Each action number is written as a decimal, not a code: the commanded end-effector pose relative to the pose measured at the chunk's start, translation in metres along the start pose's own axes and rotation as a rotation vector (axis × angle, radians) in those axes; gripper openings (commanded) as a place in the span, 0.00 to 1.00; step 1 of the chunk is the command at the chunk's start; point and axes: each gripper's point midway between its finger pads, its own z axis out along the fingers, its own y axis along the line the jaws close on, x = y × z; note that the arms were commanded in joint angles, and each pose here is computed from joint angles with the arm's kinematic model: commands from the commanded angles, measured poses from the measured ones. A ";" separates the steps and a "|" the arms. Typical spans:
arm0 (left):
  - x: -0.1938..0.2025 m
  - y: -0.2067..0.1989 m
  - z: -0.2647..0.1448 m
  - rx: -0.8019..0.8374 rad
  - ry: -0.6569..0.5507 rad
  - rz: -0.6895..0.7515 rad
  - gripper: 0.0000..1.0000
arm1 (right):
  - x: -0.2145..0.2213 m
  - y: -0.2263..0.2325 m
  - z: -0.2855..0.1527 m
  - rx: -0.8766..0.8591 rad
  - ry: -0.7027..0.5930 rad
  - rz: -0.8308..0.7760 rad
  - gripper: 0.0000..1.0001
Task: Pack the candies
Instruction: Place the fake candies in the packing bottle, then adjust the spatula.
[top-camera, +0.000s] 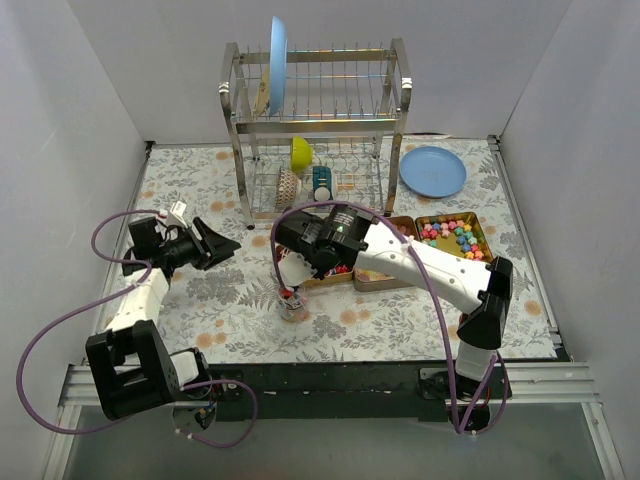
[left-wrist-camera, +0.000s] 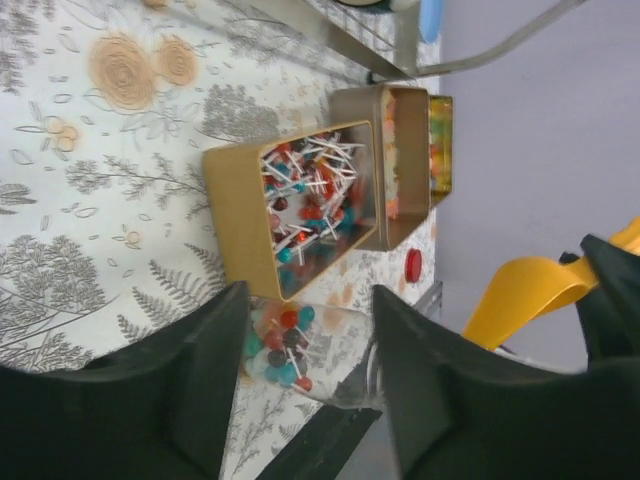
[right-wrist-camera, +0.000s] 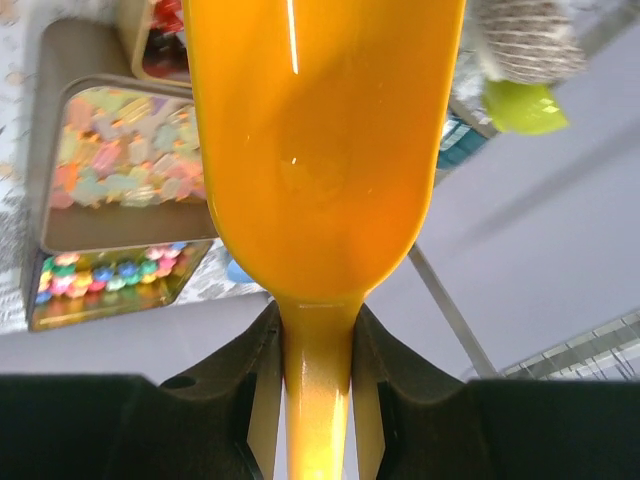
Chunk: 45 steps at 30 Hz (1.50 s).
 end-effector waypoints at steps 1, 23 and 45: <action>0.011 -0.034 -0.009 0.179 0.044 0.044 0.16 | 0.008 -0.041 -0.030 0.128 -0.052 0.036 0.01; 0.025 -0.067 0.004 0.374 0.195 0.007 0.00 | -0.045 -0.095 0.008 0.122 -0.330 0.297 0.01; 0.036 0.043 0.033 -0.113 0.160 -0.159 0.00 | 0.057 -0.003 0.057 -0.153 -0.151 0.352 0.01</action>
